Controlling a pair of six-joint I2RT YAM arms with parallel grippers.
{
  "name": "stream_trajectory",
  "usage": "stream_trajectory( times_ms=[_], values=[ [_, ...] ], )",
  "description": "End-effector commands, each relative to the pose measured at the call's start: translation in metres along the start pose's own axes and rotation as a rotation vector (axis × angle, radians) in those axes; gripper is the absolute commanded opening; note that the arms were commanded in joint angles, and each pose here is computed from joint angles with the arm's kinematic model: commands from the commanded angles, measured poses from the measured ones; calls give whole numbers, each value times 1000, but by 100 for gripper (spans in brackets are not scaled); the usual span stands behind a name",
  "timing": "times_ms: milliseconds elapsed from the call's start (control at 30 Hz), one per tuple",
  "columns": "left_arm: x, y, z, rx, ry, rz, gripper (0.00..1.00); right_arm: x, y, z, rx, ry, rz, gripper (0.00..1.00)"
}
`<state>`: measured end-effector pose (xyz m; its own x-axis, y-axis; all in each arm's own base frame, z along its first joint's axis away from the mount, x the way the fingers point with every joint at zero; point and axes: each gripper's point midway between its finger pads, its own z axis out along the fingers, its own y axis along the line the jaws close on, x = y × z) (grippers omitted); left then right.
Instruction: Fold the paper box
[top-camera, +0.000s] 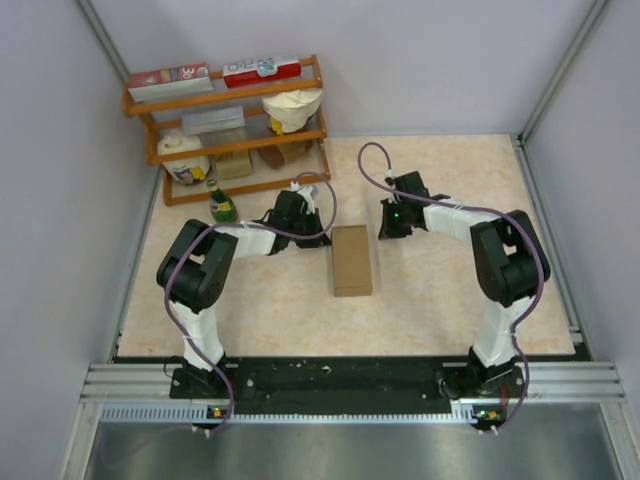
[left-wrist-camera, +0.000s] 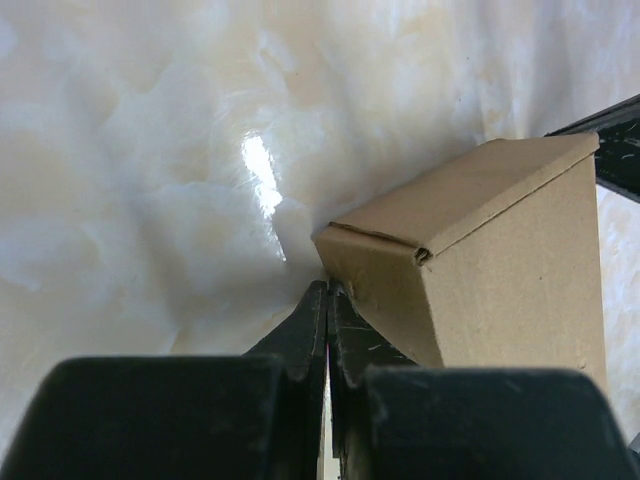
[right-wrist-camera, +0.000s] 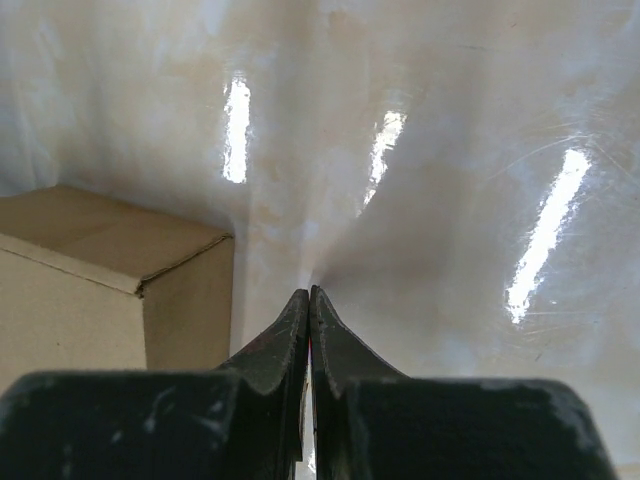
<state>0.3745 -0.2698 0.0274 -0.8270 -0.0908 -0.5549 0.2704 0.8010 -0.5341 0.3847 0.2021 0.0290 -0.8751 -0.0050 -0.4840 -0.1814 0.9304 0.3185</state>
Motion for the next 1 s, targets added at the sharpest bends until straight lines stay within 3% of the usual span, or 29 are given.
stream_trajectory(
  times_ms=[0, 567, 833, 967],
  values=[
    [2, 2, 8, 12, 13, -5, 0, -6, 19, -2, -73, -6, -2, 0],
    [18, -16, 16, 54, 47, 15, 0, 14, 71, 10, -110, 46, -24, 0],
    [33, -8, 6, -27, 78, 42, 0, 13, 64, 5, -76, 25, -14, 0],
    [45, 17, -9, -159, 90, 24, 0, 14, 37, -8, 2, 12, 8, 0]
  ],
)
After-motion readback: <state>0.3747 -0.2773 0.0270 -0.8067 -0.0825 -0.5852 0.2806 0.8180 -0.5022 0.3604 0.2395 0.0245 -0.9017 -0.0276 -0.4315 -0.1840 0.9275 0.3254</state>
